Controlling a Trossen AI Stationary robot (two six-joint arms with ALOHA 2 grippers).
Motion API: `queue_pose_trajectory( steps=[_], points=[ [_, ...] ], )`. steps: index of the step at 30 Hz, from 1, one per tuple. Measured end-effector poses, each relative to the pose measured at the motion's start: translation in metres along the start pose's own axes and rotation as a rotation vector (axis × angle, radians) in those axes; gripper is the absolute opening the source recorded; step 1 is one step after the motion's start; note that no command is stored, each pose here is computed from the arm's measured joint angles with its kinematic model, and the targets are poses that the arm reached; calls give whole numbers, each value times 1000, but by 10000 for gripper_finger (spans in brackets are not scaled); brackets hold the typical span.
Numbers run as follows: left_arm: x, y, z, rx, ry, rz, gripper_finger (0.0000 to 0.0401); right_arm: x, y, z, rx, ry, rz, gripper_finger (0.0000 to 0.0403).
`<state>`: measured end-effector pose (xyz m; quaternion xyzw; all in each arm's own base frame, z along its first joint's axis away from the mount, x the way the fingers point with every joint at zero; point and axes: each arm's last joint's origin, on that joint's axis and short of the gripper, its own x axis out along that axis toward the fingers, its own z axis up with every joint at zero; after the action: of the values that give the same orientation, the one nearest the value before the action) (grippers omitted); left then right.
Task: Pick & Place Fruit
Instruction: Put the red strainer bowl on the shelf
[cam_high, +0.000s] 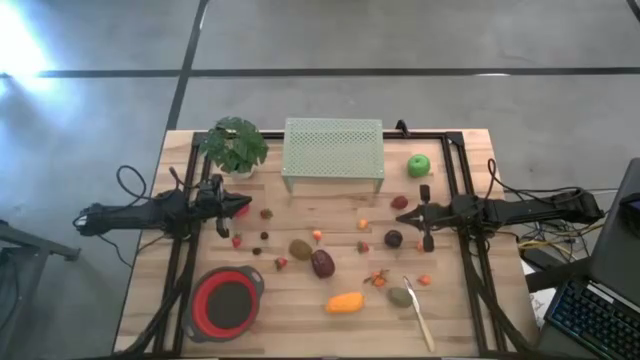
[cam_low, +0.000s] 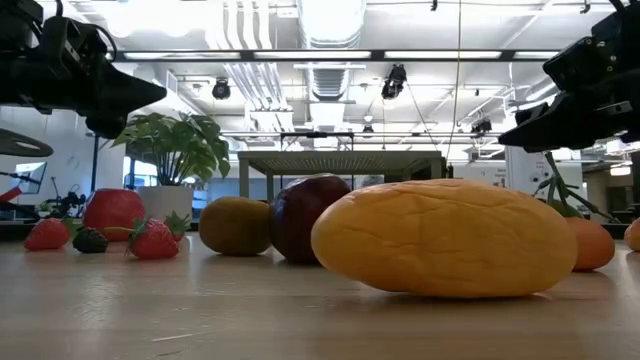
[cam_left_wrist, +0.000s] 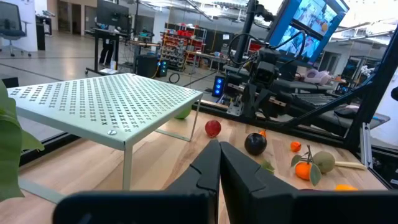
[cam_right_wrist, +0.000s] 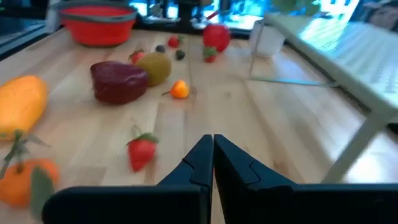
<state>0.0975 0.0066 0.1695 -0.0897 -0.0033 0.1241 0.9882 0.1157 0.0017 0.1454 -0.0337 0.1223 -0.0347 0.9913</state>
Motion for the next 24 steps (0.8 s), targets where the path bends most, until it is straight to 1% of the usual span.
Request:
queue_pose_trajectory(
  steps=[1,2,5,7,9,10,12,14,17,18,19,22,24],
  points=[
    [0,0,0,0,0,0,12,0,-1,2,16,-23,-35,8],
    [0,0,0,0,0,0,12,0,-2,6,62,-59,-66,8],
    [0,0,0,0,0,0,12,-2,-5,20,322,-224,-121,8],
    [0,0,0,0,0,0,12,-5,-7,30,462,-345,-129,9],
    [0,0,0,0,0,0,12,-8,-8,38,530,-433,-119,9],
    [0,0,0,0,0,0,12,-10,-9,41,539,-470,-112,8],
    [0,0,0,0,0,0,12,-13,-9,46,510,-530,-110,9],
    [0,0,0,0,0,0,12,-15,-10,50,435,-569,-128,8],
    [0,0,0,0,0,0,12,-16,-10,51,283,-568,-172,8],
    [0,0,0,0,0,0,12,-16,-10,51,267,-566,-176,8],
    [0,0,0,0,0,0,12,-16,-10,51,279,-566,-172,8],
    [0,0,0,0,0,0,12,-16,-10,51,384,-575,-141,9],
    [0,0,0,0,0,0,12,-14,-9,49,417,-553,-119,8]
  ],
)
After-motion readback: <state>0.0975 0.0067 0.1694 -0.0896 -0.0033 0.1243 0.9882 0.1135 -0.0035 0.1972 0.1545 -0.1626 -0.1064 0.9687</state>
